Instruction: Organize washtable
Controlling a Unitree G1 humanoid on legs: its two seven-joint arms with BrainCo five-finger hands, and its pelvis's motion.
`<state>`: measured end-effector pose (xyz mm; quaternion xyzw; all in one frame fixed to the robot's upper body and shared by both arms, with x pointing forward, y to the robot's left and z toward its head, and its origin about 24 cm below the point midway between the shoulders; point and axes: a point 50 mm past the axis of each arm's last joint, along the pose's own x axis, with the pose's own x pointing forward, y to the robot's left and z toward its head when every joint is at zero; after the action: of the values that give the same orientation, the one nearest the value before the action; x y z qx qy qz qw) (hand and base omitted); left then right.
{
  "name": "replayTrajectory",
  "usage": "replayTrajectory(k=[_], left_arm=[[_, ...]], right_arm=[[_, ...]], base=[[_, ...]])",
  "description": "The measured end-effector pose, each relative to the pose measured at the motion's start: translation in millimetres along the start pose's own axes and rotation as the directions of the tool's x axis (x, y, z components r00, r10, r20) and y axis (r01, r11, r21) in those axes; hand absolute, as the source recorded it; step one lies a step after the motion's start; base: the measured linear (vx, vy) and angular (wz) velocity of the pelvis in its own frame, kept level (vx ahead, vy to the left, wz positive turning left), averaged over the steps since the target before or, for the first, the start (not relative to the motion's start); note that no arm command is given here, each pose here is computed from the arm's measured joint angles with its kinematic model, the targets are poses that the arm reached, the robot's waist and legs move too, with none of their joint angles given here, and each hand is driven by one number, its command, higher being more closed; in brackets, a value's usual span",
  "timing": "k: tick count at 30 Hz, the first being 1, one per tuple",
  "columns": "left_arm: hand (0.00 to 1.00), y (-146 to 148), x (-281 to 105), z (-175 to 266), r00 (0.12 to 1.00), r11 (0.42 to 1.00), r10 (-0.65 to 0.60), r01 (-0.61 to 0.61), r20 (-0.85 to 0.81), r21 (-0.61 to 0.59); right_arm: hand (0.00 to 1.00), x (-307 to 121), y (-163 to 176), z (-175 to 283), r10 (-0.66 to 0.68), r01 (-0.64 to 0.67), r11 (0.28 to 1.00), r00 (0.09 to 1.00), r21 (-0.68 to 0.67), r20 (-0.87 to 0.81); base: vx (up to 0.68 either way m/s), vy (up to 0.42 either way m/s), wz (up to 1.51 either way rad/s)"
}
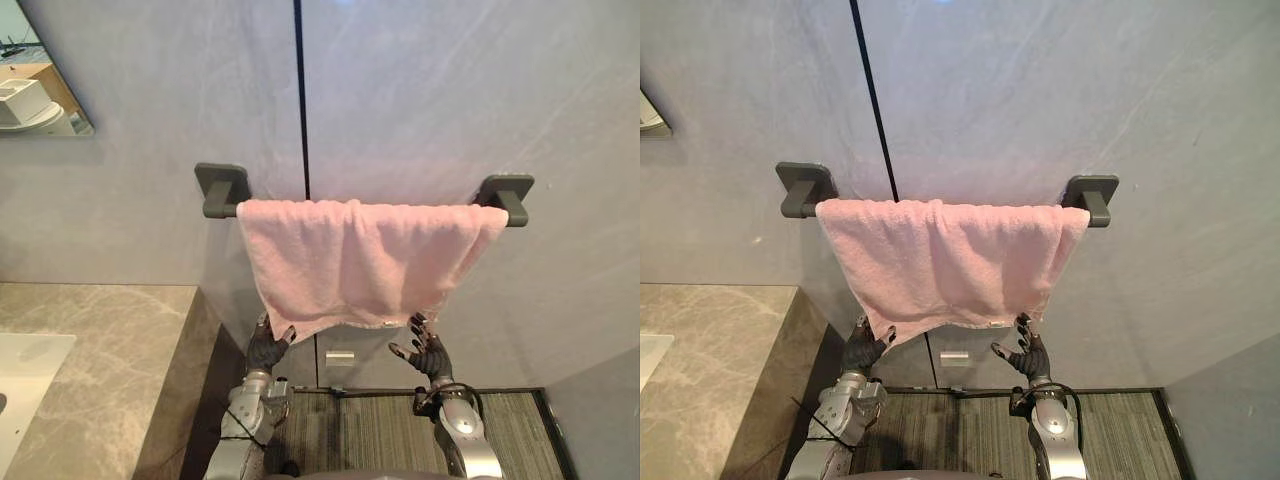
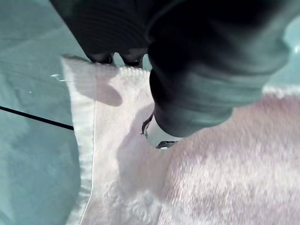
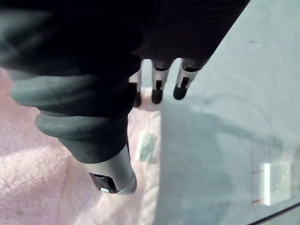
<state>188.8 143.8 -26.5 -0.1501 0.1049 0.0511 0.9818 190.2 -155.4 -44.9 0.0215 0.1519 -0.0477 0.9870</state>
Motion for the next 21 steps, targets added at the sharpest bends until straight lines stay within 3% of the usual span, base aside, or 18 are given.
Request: replayTrajectory(k=[2,8,16,21], left_arm=[[0.0,7.5,-6.6,-6.2,0.998,0.996,0.057,-0.059,-0.03,-0.073],[0.0,30.1,-21.2,-7.2,0.985,0.979,0.168,-0.172,-0.043,-0.108],[0.0,54.4,-24.6,45.7,0.944,0.958,0.276,-0.255,0.181,-0.128],[0.0,55.3,-31.4,88.3,0.88,0.949,0.312,-0.272,0.357,-0.159]], right_arm=[[0.0,-7.7,-1.6,5.2,-0.043,0.041,0.997,0.999,0.059,0.024],[0.0,-26.3,-23.8,29.0,-0.201,0.187,0.975,0.972,0.119,0.124],[0.0,-47.3,-70.3,73.6,-0.466,0.443,0.885,0.832,0.145,0.3],[0.0,-59.9,-80.8,107.3,-0.534,0.513,0.84,0.727,0.176,0.432]], base=[[-0.04,0.002,-0.04],[-0.05,0.002,-0.04],[0.03,0.001,-0.03],[0.02,0.007,-0.02]])
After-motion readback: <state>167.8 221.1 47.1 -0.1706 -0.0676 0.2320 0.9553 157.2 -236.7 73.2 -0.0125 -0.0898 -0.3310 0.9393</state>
